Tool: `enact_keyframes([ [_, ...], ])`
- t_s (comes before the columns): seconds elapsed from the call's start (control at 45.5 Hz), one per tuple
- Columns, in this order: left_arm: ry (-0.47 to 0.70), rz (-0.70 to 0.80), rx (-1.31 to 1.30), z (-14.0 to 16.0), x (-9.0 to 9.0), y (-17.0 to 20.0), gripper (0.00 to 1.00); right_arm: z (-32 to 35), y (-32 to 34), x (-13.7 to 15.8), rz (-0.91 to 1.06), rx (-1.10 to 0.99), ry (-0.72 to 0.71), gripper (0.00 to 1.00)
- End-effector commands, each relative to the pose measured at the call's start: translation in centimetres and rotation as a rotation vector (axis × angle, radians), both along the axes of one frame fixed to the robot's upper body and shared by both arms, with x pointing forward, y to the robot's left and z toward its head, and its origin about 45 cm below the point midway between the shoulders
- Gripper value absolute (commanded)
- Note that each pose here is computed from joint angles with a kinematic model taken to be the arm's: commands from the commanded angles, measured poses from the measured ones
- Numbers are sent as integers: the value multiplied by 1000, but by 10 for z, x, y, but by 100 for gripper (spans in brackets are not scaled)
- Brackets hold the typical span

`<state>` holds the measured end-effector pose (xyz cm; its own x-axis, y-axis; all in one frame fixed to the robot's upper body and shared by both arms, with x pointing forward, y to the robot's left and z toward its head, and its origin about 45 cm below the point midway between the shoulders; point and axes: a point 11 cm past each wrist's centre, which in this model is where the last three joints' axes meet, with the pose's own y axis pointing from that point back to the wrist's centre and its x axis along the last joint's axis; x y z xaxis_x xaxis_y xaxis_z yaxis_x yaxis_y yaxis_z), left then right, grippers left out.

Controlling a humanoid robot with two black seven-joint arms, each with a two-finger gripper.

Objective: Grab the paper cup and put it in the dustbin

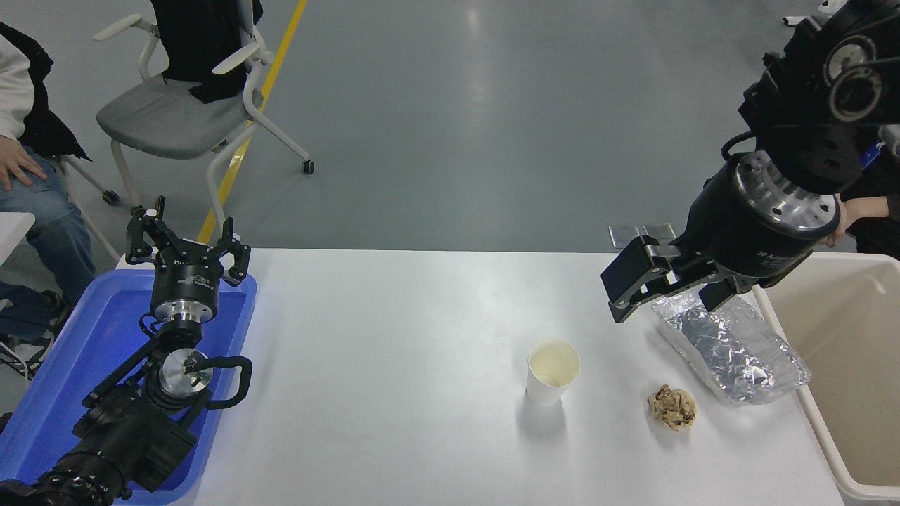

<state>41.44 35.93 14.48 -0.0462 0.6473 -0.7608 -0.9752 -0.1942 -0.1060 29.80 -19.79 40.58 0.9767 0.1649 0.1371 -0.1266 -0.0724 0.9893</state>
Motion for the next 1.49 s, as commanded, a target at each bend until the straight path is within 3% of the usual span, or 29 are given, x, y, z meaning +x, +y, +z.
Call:
enact_keyframes([
  [0.0, -2, -2, -3, 0, 1, -2, 99, -12, 1, 1, 5, -12, -1, 100],
  [0.286, -2, -2, -3, 0, 1, -2, 99, -51, 3, 38, -22, -4, -79, 100],
  [0.571, -1, -1, 1, 0, 0, -2, 99, -117, 67, 61, 99, 1, -51, 100],
  [0.769, -2, -2, 1, 0, 0, -2, 99, -134, 77, 86, 49, 83, -78, 100],
  [1.473, -2, -1, 0, 0, 0, -1, 99, -166, 78, 101, -30, 170, -73, 100],
])
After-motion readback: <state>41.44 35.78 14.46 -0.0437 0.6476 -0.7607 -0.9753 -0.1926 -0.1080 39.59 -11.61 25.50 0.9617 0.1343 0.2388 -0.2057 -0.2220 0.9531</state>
